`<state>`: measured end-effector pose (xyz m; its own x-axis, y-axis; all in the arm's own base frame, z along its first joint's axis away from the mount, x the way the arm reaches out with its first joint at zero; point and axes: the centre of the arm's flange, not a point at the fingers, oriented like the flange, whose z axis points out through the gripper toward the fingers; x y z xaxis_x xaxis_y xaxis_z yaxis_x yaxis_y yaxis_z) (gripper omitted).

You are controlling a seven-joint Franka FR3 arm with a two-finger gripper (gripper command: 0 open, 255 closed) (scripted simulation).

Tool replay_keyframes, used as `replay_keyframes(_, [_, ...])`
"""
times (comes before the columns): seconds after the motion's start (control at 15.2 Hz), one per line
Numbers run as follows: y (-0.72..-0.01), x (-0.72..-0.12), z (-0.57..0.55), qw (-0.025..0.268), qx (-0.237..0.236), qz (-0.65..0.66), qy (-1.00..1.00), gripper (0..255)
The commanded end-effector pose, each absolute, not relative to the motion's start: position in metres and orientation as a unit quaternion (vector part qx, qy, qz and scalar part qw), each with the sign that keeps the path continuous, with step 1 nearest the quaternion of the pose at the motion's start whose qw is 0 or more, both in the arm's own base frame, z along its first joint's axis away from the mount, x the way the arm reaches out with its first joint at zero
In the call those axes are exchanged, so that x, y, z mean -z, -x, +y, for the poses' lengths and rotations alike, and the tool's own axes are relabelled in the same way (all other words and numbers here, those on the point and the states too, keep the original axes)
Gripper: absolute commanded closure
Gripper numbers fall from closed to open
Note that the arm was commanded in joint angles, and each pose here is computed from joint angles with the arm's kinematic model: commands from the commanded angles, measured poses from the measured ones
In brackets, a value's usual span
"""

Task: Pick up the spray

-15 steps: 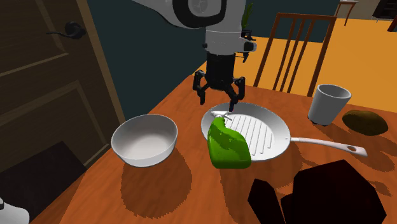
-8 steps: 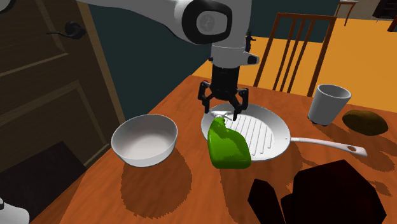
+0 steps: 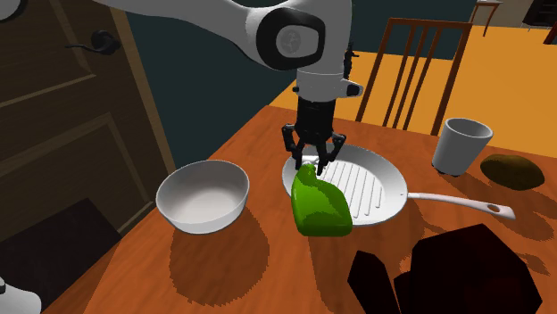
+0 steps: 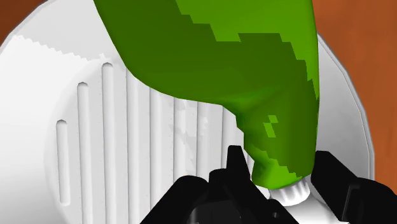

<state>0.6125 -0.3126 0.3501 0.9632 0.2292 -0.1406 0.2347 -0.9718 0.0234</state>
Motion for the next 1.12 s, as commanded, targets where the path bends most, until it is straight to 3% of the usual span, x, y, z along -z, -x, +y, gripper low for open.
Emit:
replay_keyframes(0.0, [-0.612, -0.35, -0.313, 0.02, 0.069, 0.117, -0.991, 255])
replay_keyframes(1.06, [-0.612, -0.413, -0.313, 0.02, 0.069, 0.117, -0.991, 255])
